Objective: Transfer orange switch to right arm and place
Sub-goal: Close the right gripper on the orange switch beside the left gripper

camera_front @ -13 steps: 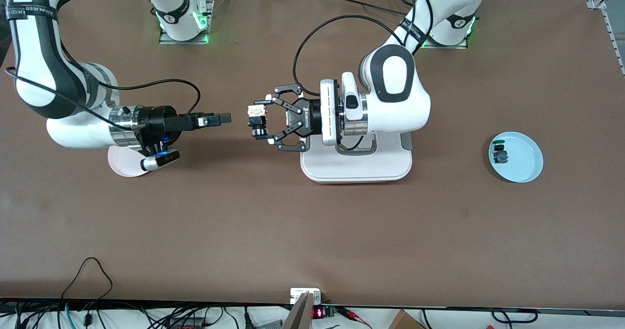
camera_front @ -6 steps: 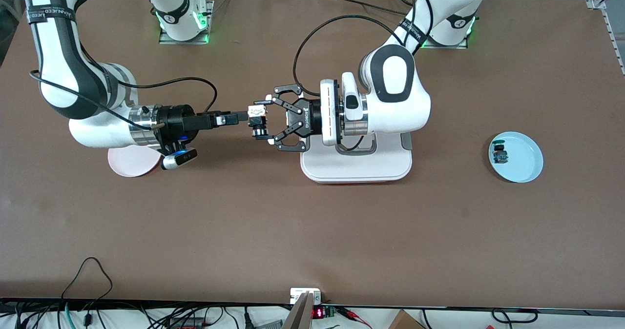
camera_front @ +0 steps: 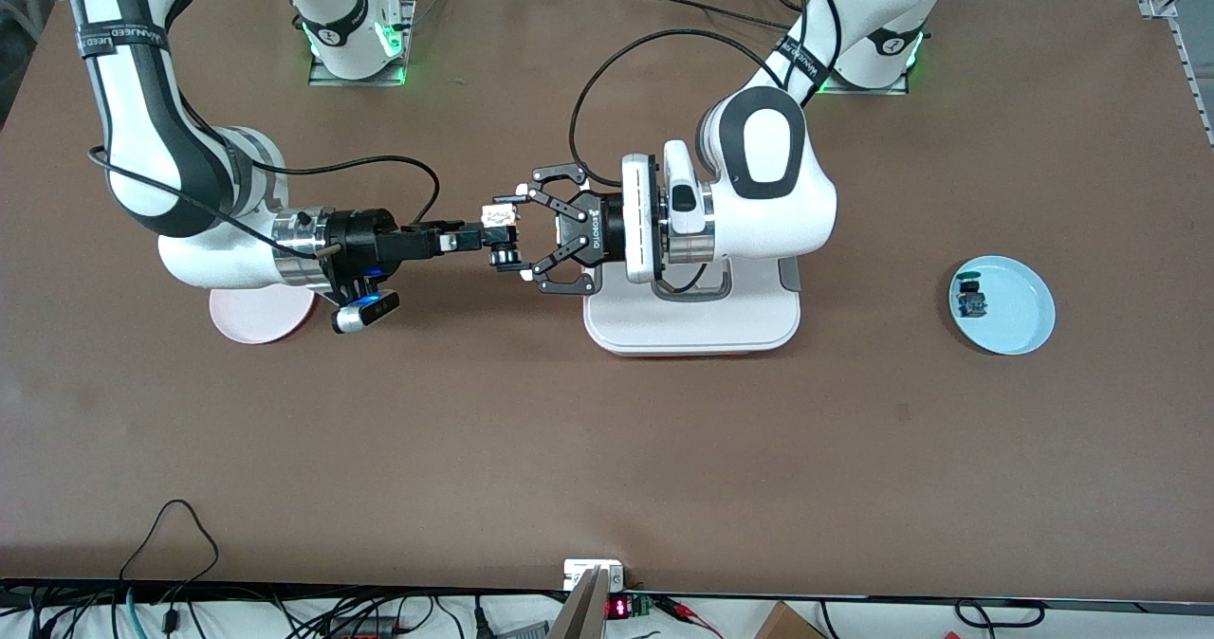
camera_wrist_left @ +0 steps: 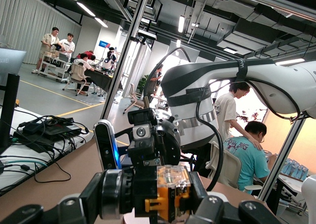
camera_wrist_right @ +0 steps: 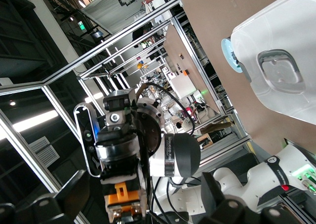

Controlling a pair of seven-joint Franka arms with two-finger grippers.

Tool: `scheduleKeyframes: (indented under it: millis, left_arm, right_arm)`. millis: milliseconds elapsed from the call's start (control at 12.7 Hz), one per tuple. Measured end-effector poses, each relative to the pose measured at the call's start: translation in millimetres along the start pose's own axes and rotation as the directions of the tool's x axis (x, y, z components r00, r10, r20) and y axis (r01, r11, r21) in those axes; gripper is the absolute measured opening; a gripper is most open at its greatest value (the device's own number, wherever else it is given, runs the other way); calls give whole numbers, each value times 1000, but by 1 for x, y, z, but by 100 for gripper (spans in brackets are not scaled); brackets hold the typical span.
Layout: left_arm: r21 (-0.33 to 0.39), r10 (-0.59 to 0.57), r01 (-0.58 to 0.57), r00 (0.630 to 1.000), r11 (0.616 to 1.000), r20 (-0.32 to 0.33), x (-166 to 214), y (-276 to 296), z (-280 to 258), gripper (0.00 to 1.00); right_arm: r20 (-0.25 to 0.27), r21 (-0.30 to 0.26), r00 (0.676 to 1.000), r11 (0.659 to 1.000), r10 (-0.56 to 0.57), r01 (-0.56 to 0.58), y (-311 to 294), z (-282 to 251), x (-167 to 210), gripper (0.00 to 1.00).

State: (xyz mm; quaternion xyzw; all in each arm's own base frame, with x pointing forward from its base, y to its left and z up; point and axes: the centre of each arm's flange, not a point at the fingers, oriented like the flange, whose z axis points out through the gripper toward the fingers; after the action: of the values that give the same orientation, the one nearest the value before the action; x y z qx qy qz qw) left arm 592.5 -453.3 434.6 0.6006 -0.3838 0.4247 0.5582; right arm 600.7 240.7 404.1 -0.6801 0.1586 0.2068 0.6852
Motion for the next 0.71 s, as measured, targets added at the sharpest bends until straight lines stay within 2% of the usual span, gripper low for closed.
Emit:
scheduleKeyframes:
  millis: [473,631,710]
  left_arm:
    - [0,0,0,1000,1000,0,0,0,0,72]
    - [0,0,0,1000,1000,0,0,0,0,72]
    - [0,0,0,1000,1000,0,0,0,0,72]
  right_arm:
    - [6,19,1000,1000,-6,6,-5,11,-3,100]
    - [13,15,1000,1000,-7,7,-4,16,-4,94]
    - [17,13,1000,1000,-8,7,-4,19,-5,88]
